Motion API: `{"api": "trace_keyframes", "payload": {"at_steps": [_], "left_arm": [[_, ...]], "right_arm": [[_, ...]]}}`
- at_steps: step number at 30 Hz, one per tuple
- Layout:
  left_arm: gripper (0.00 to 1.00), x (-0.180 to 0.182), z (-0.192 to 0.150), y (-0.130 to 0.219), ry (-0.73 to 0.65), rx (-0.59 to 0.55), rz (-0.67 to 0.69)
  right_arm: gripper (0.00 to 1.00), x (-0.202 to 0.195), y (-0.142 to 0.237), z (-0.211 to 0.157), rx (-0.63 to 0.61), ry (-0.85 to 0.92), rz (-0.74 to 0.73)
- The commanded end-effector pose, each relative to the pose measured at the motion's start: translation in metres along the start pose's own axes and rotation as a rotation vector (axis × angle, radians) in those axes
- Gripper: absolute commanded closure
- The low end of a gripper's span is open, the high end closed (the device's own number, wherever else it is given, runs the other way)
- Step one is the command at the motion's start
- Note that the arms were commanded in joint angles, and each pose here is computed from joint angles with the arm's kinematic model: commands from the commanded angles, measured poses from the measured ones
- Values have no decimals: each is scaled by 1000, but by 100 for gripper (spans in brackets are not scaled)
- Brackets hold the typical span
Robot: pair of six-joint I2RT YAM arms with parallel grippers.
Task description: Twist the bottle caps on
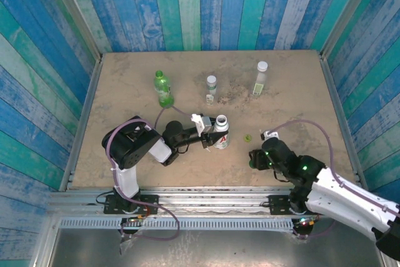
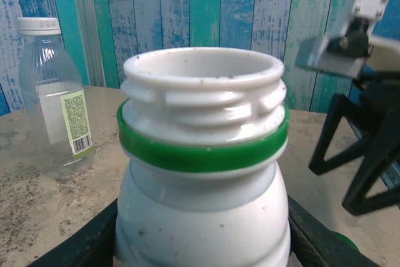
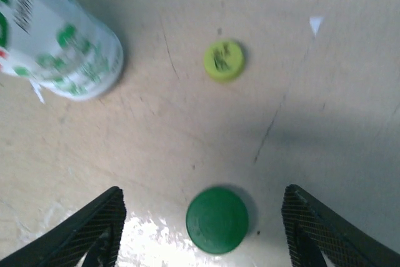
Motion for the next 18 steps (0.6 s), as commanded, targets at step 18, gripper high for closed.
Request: {"api": "trace_keyframes", "payload": {"at_steps": [18], "left_arm": [[48,-7,-10,5,11,68,-17]], "right_arm": [[46,4,-38,-30,118,52,-176]]}}
Point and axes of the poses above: each hand's point on the last joint's axis, 136 mm out from that joint toward the fingers, its own y axis back along the fingers, its own x axis along the line the jaws close on, z = x × y, the point moved 5 cm from there along y, back along the fingers, and after that the axes turned 13 degrees about -y, right-handed, at the moved point
